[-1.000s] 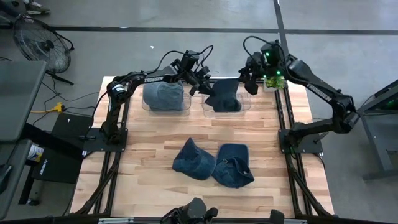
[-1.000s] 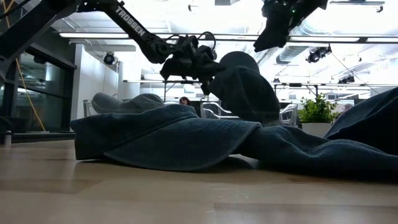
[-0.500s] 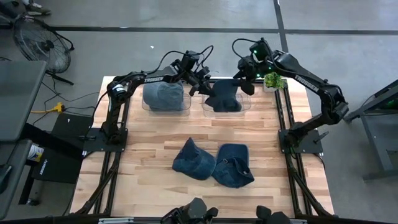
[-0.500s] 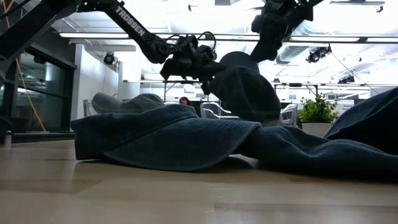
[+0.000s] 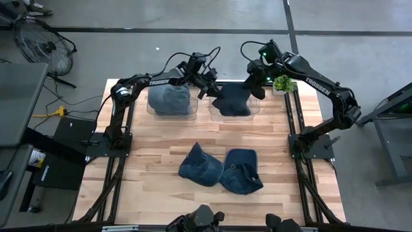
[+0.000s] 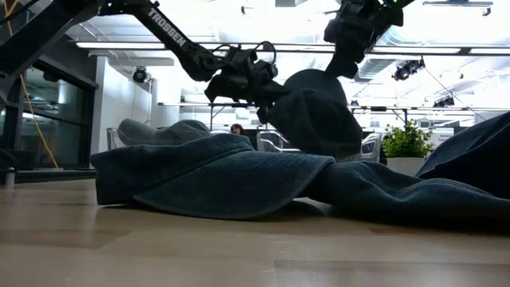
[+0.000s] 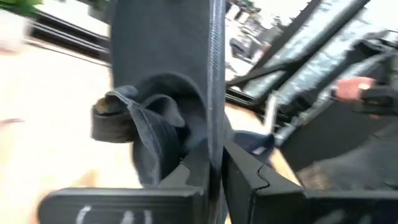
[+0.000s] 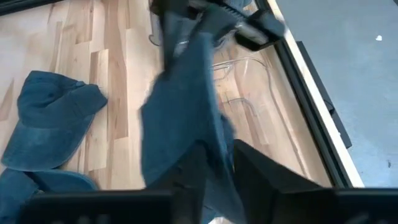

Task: Pick & Place hat
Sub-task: Put the left blue cap into the right transparent bin

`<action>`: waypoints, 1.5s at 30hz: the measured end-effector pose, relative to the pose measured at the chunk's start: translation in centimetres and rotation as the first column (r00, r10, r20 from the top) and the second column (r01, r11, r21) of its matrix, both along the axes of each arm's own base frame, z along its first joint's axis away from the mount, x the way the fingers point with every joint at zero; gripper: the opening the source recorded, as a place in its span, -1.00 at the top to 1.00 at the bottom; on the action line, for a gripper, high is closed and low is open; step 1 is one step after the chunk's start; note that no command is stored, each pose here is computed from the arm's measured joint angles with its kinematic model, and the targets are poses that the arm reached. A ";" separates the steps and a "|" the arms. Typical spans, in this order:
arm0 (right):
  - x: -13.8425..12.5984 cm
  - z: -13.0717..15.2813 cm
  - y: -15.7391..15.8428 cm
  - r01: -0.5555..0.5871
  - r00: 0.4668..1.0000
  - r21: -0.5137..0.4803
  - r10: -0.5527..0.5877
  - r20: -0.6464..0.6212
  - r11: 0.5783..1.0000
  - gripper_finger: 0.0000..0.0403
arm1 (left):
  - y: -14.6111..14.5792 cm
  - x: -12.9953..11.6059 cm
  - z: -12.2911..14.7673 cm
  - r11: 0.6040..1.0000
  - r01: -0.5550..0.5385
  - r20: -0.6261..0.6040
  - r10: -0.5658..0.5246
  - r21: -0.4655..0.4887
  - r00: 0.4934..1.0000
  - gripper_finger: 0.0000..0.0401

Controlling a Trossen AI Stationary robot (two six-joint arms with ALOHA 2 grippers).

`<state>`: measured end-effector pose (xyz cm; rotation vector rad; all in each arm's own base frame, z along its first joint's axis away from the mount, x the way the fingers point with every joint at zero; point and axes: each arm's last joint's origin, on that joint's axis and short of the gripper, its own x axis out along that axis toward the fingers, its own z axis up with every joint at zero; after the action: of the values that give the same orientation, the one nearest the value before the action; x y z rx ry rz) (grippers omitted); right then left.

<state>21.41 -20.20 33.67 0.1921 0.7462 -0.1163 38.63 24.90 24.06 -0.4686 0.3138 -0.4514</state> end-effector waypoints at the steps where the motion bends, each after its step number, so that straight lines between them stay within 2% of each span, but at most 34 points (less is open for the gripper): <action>1: 0.0 0.0 0.0 -0.002 1.000 0.003 0.002 0.001 1.000 0.73 | 0.1 0.0 0.0 1.000 -0.015 -0.004 0.015 0.005 1.000 0.84; 4: 0.0 0.0 0.1 -0.006 1.000 0.006 0.006 0.004 1.000 0.94 | 0.4 0.0 -0.1 0.996 -0.074 -0.012 0.075 0.039 0.997 0.76; 9: 0.0 0.0 -0.2 0.071 0.997 -0.018 -0.072 -0.029 0.997 0.96 | 1.2 -0.2 0.0 0.980 -0.167 -0.001 0.168 0.107 0.986 0.57; 13: 0.0 0.1 -0.4 0.130 0.991 -0.026 -0.131 -0.035 0.991 0.97 | 2.3 -0.9 0.3 0.973 -0.203 0.026 0.201 0.113 0.979 0.34; 19: 0.0 0.1 -0.6 0.270 0.962 0.021 -0.269 -0.048 0.963 0.98 | 3.7 -2.4 2.0 0.961 -0.257 0.075 0.250 0.107 0.965 0.08; 22: -0.1 0.0 -0.7 0.381 0.923 0.069 -0.376 -0.077 0.922 0.98 | 4.2 -3.3 3.2 0.945 -0.302 0.092 0.292 0.122 0.952 0.04; 27: -0.6 -0.6 -0.4 0.571 0.817 0.132 -0.546 -0.185 0.810 0.99 | 4.6 -4.6 5.5 0.888 -0.428 0.133 0.410 0.168 0.902 0.04; 30: -0.7 -1.1 -0.3 0.634 0.771 0.170 -0.598 -0.219 0.754 0.99 | 4.9 -5.1 6.4 0.827 -0.527 0.149 0.506 0.195 0.849 0.04; 34: -0.6 -1.4 -0.2 0.678 0.735 0.237 -0.639 -0.229 0.695 0.99 | 5.0 -5.4 7.2 0.740 -0.632 0.168 0.610 0.228 0.774 0.04; 35: -0.4 -1.4 0.0 0.682 0.731 0.245 -0.641 -0.231 0.689 0.99 | 5.0 -5.4 7.3 0.727 -0.647 0.171 0.624 0.231 0.763 0.04; 41: 0.5 -1.4 1.2 0.656 0.754 0.310 -0.610 -0.244 0.688 0.99 | 5.1 -5.4 7.3 0.718 -0.656 0.178 0.632 0.231 0.754 0.04; 45: 1.1 -1.5 1.9 0.661 0.751 0.289 -0.607 -0.261 0.693 0.99 | 5.1 -5.4 7.2 0.718 -0.656 0.178 0.631 0.233 0.755 0.04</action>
<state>22.50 -18.27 32.13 0.8165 0.8167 -0.6710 33.22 29.99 31.30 -0.2479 0.1080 0.2666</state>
